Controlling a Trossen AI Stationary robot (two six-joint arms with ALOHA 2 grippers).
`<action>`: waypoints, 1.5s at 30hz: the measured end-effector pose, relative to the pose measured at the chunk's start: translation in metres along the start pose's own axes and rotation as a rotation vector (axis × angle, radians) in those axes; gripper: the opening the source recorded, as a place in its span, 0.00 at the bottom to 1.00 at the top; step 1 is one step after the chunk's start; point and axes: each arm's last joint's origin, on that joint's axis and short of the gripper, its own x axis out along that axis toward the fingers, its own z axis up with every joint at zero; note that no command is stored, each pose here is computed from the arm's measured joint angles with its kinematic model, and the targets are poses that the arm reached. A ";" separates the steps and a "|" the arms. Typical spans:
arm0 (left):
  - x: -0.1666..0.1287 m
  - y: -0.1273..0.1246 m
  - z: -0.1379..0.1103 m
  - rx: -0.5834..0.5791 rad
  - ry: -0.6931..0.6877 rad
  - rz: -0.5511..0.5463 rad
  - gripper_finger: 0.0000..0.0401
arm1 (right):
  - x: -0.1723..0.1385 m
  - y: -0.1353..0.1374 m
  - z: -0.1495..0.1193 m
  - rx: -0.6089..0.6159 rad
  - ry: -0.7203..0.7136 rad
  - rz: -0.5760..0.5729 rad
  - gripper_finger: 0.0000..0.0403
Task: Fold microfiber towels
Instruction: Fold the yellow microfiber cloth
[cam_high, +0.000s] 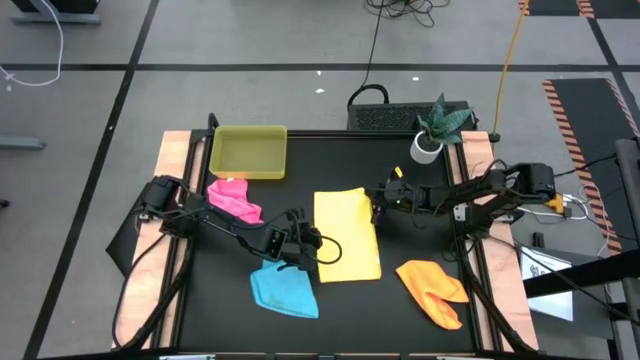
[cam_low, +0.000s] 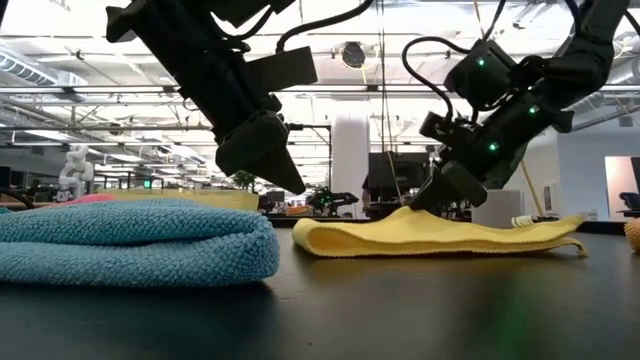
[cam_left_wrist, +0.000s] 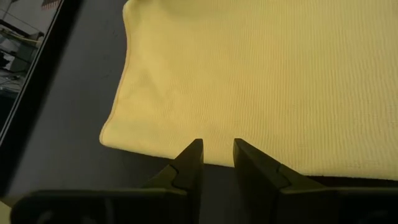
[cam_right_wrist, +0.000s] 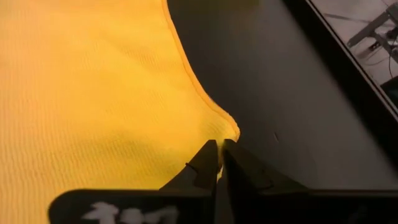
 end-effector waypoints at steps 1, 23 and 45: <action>0.000 0.000 0.000 0.000 -0.001 0.000 0.23 | 0.000 0.000 -0.001 0.000 0.003 0.000 0.08; -0.001 -0.008 0.018 -0.007 -0.155 -0.318 0.23 | 0.000 -0.003 0.004 0.422 -0.039 0.138 0.12; 0.005 -0.018 -0.009 0.102 -0.225 -0.557 0.23 | 0.005 -0.013 -0.008 0.446 0.037 -0.127 0.00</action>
